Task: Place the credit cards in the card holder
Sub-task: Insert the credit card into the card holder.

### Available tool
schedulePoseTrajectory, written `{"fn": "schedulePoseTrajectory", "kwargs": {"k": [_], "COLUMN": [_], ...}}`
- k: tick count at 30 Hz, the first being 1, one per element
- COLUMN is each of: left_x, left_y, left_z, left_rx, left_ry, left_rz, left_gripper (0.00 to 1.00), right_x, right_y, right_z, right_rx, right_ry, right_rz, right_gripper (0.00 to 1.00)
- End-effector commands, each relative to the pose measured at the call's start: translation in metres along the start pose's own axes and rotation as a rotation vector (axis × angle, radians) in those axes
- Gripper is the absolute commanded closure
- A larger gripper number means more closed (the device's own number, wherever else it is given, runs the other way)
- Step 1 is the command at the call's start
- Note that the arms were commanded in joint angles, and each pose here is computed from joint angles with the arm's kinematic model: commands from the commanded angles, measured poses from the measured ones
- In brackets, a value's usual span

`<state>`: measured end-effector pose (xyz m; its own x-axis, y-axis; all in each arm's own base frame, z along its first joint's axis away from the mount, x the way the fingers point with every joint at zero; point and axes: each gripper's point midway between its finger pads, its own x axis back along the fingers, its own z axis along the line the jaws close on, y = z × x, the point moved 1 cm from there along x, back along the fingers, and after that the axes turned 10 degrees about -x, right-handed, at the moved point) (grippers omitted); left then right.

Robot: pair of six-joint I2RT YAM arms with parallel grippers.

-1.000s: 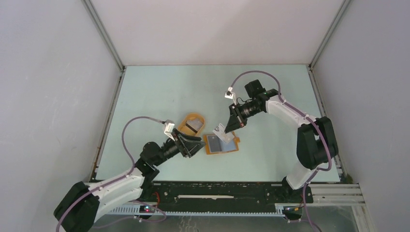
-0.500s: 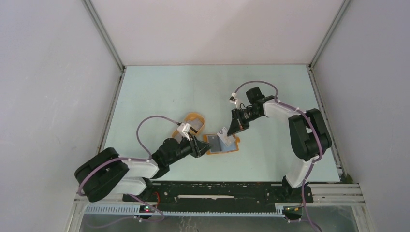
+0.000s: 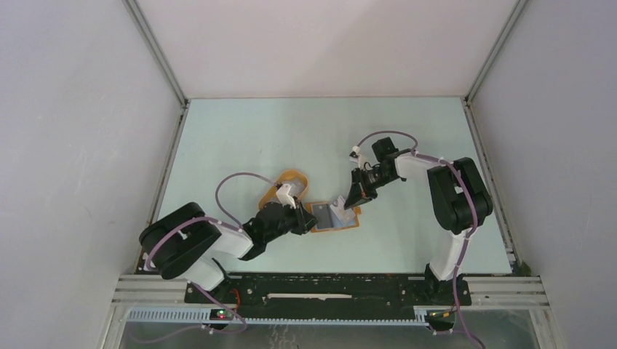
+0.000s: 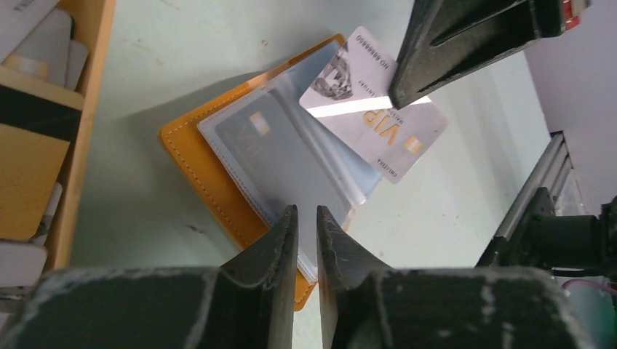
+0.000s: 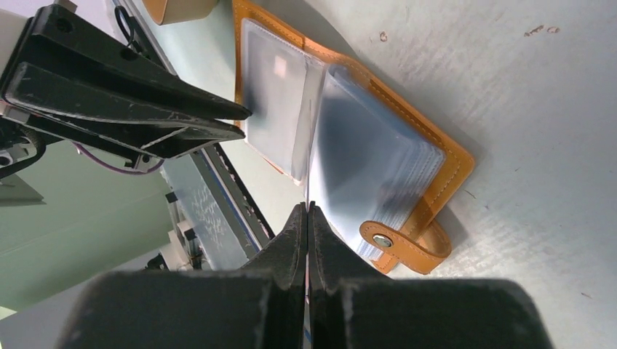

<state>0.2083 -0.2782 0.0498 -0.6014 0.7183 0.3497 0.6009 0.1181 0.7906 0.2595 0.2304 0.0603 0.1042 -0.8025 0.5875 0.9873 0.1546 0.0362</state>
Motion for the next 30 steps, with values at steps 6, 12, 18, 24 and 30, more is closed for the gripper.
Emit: {"fn": "schedulePoseTrajectory", "kwargs": {"k": [6, 12, 18, 24, 30], "left_x": [-0.009, -0.010, -0.011, -0.010, -0.010], "left_y": [0.002, -0.004, -0.006, -0.009, -0.009], "left_z": [0.010, 0.014, 0.015, 0.016, 0.017], "left_rx": [-0.017, -0.011, -0.011, -0.011, -0.011], "left_ry": [0.074, 0.089, 0.093, 0.099, 0.102], "left_rz": [-0.001, 0.024, 0.036, 0.045, 0.049], "left_gripper": [0.82, 0.84, 0.84, 0.85, 0.85], "right_x": [-0.011, -0.013, -0.016, -0.011, -0.001], "right_y": [0.000, -0.002, -0.004, -0.002, 0.001], "right_z": [-0.001, -0.001, 0.005, 0.010, 0.016], "right_rx": [-0.013, -0.008, -0.001, 0.023, 0.058], "right_ry": [0.020, 0.032, 0.065, 0.086, 0.096], "right_rz": [0.020, 0.030, 0.057, 0.056, 0.032], "right_gripper": [1.00, 1.00, 1.00, 1.00, 1.00]}}
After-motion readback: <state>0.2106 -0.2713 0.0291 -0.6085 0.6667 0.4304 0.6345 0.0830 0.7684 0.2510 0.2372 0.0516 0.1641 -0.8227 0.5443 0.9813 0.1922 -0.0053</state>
